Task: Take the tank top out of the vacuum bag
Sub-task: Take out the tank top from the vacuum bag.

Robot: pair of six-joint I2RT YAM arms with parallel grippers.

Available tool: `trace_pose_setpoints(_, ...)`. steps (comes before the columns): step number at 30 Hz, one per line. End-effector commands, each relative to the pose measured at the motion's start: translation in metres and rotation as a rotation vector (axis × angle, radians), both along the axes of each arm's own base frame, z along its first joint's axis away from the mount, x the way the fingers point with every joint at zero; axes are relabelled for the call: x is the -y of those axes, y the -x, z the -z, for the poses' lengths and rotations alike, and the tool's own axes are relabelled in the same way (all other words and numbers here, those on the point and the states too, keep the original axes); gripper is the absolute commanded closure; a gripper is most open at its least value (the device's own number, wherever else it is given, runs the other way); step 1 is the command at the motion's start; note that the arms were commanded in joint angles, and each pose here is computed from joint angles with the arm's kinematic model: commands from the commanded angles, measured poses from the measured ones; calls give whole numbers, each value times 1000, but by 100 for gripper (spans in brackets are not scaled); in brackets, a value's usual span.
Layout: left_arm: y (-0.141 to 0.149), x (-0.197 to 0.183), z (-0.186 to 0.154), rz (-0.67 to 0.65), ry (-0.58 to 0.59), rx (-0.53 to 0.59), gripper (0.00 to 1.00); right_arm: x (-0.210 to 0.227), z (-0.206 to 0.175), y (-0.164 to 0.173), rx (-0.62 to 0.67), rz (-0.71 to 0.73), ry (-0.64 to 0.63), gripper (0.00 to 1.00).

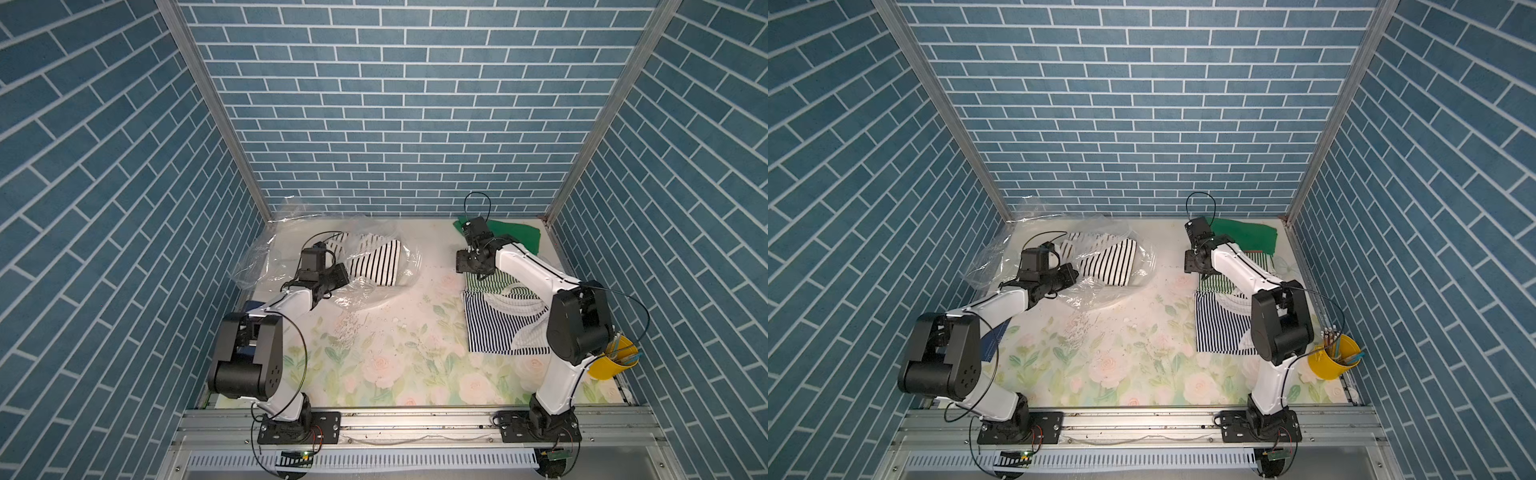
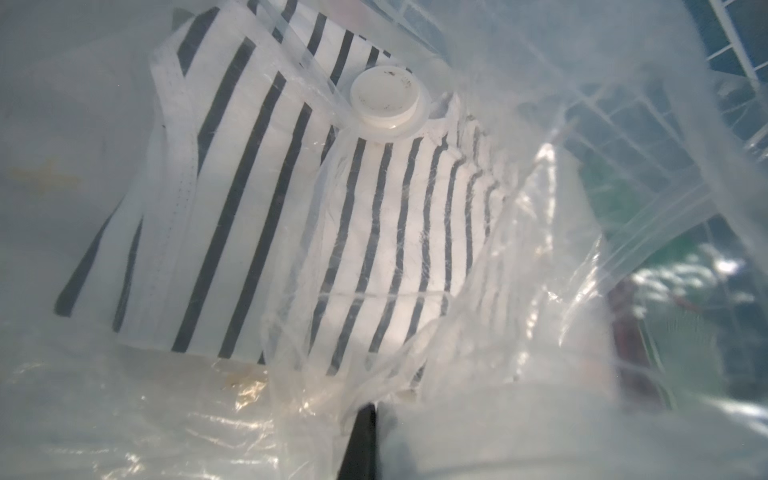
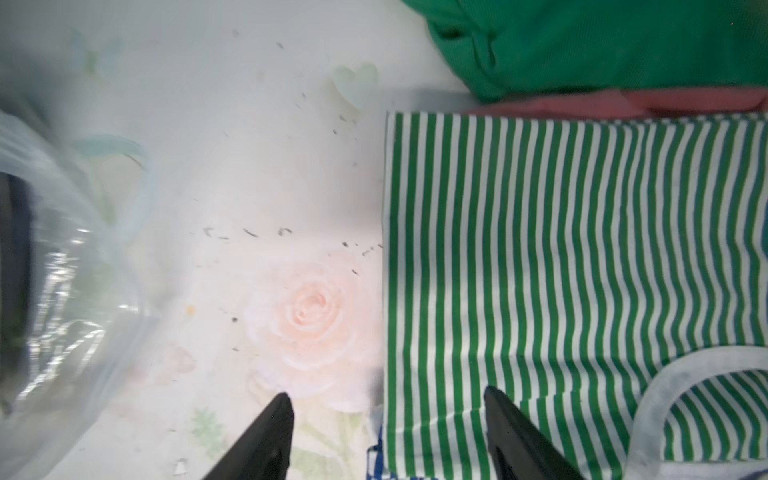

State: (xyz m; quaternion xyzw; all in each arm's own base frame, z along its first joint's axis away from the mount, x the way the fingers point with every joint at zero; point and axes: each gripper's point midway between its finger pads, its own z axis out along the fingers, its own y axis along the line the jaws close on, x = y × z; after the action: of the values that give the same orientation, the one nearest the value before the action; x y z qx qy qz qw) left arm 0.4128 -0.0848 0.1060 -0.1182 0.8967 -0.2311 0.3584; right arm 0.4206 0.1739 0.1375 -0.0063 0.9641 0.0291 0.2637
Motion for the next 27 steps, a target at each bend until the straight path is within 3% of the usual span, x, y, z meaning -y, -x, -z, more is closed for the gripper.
trace_pose_setpoints(1,18,-3,2,18,-22,-28,100,-27,-30,-1,84,-45,-120,29)
trace_pose_setpoints(8,38,7,-11,68,-95,-18,100,-106,-47,7,175,-109,-407,30)
trace_pose_setpoints(16,45,11,-12,74,-108,-29,100,-196,-24,22,147,-126,-631,33)
trace_pose_setpoints(27,38,16,-14,81,-108,-27,100,-225,35,4,53,-62,-776,41)
